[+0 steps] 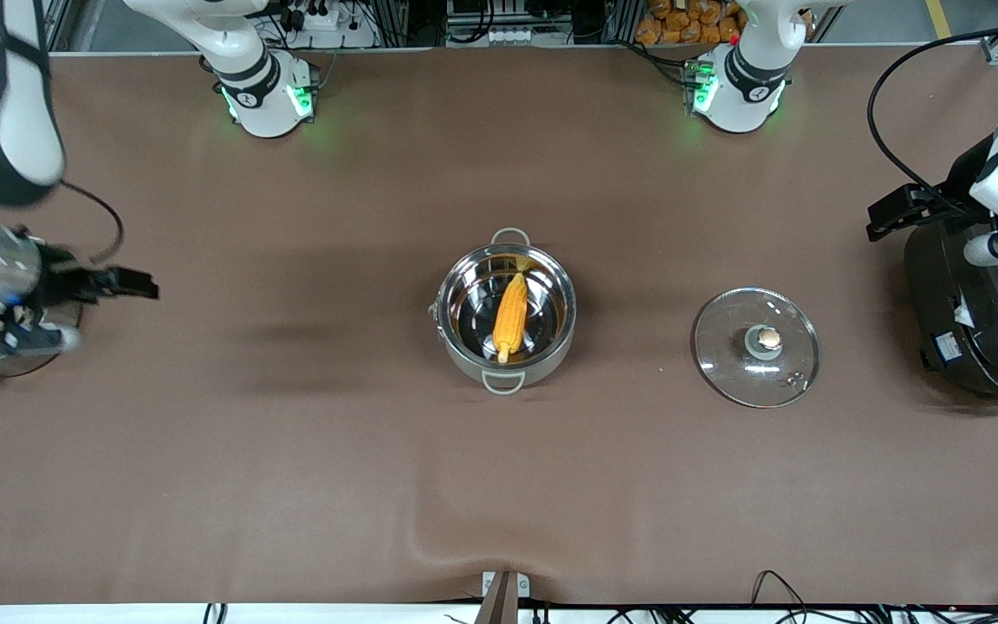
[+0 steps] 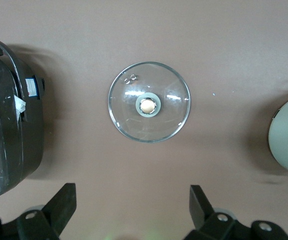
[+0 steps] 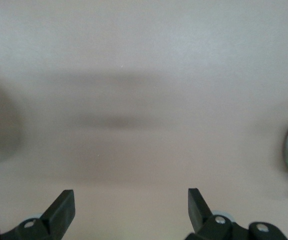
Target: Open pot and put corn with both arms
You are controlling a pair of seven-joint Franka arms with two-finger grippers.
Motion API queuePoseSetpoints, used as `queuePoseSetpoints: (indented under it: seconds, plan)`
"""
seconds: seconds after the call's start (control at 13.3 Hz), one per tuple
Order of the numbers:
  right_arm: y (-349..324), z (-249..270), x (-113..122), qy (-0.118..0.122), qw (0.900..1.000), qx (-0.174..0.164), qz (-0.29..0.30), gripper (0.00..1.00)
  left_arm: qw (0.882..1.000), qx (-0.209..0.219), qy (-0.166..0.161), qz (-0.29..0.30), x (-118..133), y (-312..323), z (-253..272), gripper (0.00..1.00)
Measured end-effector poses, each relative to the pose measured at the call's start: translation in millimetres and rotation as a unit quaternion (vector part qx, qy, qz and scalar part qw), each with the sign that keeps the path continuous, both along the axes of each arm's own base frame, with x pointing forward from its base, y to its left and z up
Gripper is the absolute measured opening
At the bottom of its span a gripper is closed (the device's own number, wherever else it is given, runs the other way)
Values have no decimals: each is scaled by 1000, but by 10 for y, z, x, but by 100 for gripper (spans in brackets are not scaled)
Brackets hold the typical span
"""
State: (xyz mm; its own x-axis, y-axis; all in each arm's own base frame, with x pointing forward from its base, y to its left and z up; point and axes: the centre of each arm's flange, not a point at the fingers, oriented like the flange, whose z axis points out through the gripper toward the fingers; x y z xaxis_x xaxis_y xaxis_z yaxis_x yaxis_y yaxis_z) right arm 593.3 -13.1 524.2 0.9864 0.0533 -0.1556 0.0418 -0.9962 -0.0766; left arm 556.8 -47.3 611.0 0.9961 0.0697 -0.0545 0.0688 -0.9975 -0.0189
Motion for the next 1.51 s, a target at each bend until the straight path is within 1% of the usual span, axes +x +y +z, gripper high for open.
queuePoseSetpoints:
  seconds: [0.23,0.53,0.68,0.9,1.51]
  plan:
    - [-11,470,-255,-19,1000,-6,-2,100,1000,0,1,1,-1,8,-3,100]
    - [162,820,-452,-38,999,-28,-2,100,1000,0,0,2,-14,23,19,100]
    - [198,1002,-528,-42,999,-31,-4,100,1000,0,-1,-1,-19,23,28,100]
    - [178,1165,-561,-52,998,-31,-6,100,1000,1,3,-3,-36,24,32,100]
    - [56,1177,-550,-57,998,-32,-14,100,1000,1,-1,-2,-63,30,155,100]
